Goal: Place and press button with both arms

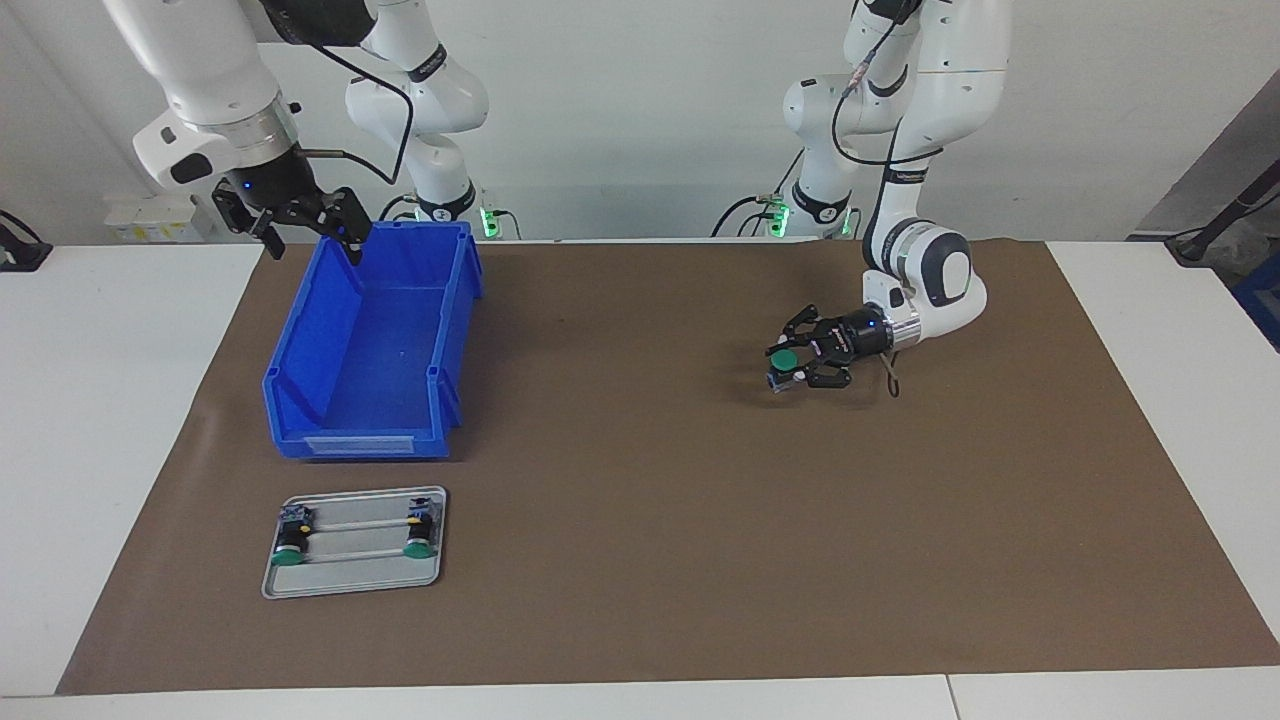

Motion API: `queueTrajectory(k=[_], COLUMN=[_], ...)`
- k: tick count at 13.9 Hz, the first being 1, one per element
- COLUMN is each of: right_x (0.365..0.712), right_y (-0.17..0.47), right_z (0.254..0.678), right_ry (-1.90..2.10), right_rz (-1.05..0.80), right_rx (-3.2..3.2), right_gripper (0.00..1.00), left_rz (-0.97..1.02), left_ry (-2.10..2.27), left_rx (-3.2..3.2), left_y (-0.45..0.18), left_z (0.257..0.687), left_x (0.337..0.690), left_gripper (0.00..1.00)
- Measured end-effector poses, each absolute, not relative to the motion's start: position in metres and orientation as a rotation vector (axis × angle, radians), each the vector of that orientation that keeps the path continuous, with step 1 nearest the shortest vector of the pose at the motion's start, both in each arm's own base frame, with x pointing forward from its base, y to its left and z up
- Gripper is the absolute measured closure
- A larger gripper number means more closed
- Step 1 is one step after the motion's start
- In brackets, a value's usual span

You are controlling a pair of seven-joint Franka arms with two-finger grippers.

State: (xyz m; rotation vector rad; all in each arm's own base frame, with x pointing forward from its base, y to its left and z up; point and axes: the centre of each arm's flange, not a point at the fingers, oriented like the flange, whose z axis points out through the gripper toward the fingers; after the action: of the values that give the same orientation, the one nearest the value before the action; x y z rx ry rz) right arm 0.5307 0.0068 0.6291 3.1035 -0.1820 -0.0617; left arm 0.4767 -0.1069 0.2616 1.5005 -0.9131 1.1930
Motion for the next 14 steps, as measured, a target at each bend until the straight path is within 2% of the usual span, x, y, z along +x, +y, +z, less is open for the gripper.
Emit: queueTrajectory(k=[4, 8, 14], right_x=[0.531, 0.531, 0.531], right_y=[0.007, 0.007, 0.007], right_z=[0.629, 0.629, 0.629], right_ry=[-0.182, -0.182, -0.182], right_rz=[-0.062, -0.062, -0.062], right_rx=[3.103, 3.103, 3.103], right_gripper=[0.0, 0.0, 0.0], left_rz=[1.215, 1.238, 1.258], left_ry=[-0.932, -0.93, -0.964], left_rx=[1.424, 1.39, 1.386], left_y=[-0.159, -0.161, -0.159], left_z=[0.248, 0.235, 0.22], left_x=[0.483, 0.501, 0.491], left_gripper=[0.6, 0.6, 0.6])
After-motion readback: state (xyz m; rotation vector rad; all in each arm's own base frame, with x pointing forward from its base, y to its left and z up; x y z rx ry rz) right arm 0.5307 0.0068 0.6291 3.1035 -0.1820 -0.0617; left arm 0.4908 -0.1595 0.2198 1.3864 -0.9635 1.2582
